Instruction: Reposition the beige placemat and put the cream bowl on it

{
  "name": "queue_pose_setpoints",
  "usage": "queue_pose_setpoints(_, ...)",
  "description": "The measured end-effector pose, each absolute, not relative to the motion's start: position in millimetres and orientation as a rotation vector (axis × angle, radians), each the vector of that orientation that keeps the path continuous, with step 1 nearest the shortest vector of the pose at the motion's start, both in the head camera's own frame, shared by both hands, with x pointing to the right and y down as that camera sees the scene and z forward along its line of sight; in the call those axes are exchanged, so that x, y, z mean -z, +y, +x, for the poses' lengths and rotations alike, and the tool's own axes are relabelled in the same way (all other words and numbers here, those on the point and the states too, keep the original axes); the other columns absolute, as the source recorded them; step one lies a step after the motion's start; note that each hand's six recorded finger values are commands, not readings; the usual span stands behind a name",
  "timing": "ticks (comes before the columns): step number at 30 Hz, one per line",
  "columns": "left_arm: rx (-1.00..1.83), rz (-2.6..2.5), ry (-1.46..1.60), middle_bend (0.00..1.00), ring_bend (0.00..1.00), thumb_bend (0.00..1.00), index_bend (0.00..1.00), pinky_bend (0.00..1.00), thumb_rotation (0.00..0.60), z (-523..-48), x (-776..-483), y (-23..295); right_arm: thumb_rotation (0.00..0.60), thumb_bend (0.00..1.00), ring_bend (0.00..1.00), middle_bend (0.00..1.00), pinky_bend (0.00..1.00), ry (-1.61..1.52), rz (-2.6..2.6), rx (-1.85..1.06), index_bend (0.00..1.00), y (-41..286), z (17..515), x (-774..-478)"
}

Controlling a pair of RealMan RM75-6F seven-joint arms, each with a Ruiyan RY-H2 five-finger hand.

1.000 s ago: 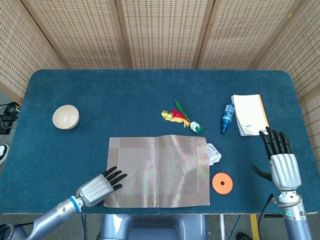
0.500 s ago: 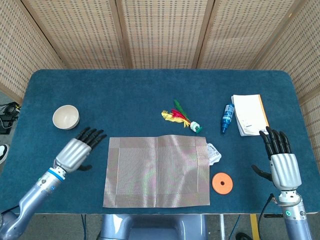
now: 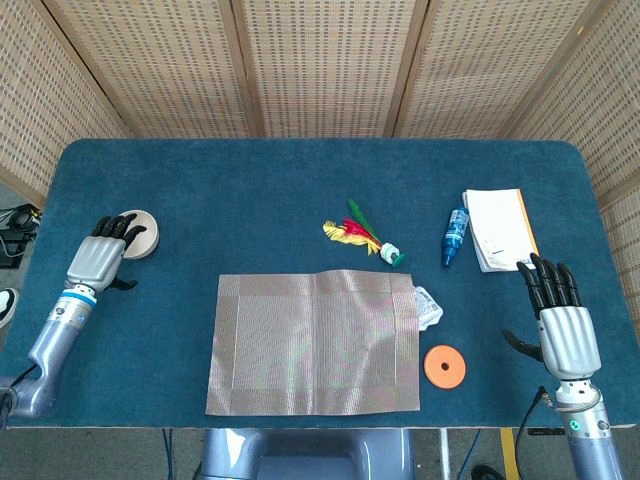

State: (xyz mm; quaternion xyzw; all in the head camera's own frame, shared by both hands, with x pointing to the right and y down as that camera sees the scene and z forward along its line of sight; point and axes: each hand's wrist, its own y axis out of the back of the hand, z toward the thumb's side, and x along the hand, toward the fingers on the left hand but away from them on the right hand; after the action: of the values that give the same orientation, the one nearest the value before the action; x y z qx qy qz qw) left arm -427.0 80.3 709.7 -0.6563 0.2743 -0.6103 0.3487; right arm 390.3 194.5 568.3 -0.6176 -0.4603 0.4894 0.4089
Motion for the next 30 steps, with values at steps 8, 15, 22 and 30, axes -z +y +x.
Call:
queue_pose_setpoints(8,1.661,-1.706,0.742,0.0,0.0,0.02,0.21,0.0,0.6,-436.7,-736.0,74.7,0.6,0.0,0.0,0.0,0.0,-1.164,-1.555,-1.239,0.07,193.4,392.4,-569.3)
queue_pose_setpoints(15,1.702,-1.692,0.753,0.0,0.0,0.38,0.48,0.0,0.6,-442.8,-746.8,71.3,0.6,0.0,0.0,0.0,0.0,-1.165,-1.554,-1.245,0.07,193.0,393.6,-570.3)
queue_pose_setpoints(22,1.74,-1.654,0.765,0.0,0.0,0.5,0.63,0.0,0.6,-449.6,-751.6,69.7,0.6,0.0,0.0,0.0,0.0,-1.164,-1.556,-1.244,0.07,192.9,393.0,-570.7)
queue_pose_setpoints(30,1.738,-1.644,0.782,0.0,0.0,0.52,0.72,0.0,0.6,-448.0,-748.4,66.9,0.6,0.0,0.0,0.0,0.0,-1.168,-1.556,-1.238,0.07,192.9,392.9,-569.3)
